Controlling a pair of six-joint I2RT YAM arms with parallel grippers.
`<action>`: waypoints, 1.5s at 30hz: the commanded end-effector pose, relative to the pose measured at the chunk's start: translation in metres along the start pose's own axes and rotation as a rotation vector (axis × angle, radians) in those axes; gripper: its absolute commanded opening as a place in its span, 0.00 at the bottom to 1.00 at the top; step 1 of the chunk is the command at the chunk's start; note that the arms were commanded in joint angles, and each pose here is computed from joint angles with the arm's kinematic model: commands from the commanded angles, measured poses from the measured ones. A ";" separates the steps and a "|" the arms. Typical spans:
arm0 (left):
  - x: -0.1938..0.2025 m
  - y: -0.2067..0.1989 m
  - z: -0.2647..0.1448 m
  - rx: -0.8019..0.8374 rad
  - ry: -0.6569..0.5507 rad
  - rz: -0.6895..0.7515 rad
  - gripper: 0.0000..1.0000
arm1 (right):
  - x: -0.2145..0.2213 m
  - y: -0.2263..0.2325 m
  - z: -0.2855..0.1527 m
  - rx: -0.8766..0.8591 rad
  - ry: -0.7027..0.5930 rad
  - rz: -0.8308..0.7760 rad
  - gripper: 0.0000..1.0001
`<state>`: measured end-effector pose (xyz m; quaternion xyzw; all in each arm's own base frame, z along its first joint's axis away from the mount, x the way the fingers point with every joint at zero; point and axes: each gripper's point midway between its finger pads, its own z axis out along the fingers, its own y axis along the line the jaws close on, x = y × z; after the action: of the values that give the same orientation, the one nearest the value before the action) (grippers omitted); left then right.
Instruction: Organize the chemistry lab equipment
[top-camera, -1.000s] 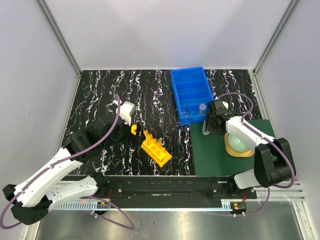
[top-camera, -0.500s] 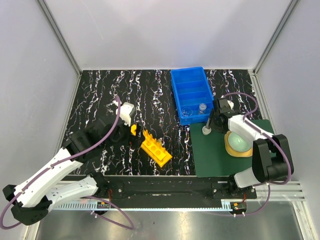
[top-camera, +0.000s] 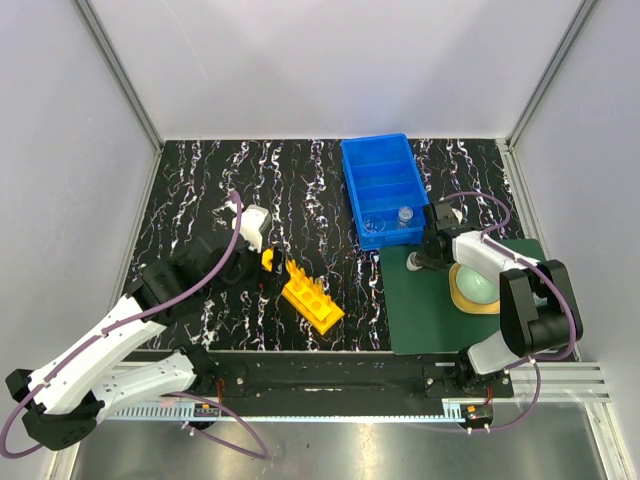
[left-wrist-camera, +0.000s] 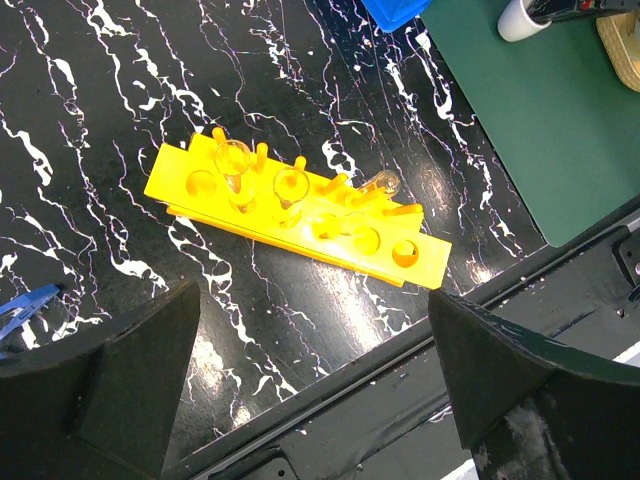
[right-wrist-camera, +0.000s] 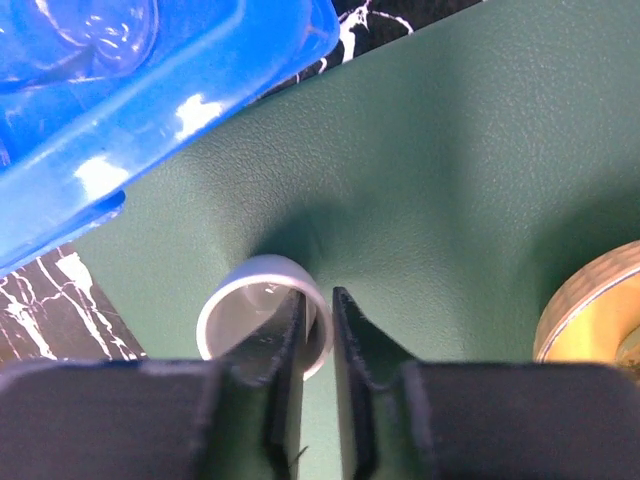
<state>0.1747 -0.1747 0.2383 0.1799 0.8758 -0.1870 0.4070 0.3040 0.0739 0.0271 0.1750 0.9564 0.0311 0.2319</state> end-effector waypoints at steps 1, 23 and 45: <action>-0.013 0.002 0.000 -0.015 -0.050 -0.007 0.99 | -0.017 0.011 -0.004 -0.034 -0.047 0.019 0.13; -0.018 -0.002 -0.001 0.001 -0.058 -0.001 0.99 | -0.134 0.071 -0.163 -0.238 -0.315 0.001 0.00; -0.013 0.006 -0.002 -0.036 -0.049 0.006 0.99 | -0.171 0.175 -0.026 -0.292 -0.069 -0.083 0.00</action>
<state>0.1766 -0.1729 0.2351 0.1781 0.8793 -0.1775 0.4044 0.4826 0.1617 0.1419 0.1279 0.9405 0.1430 0.2803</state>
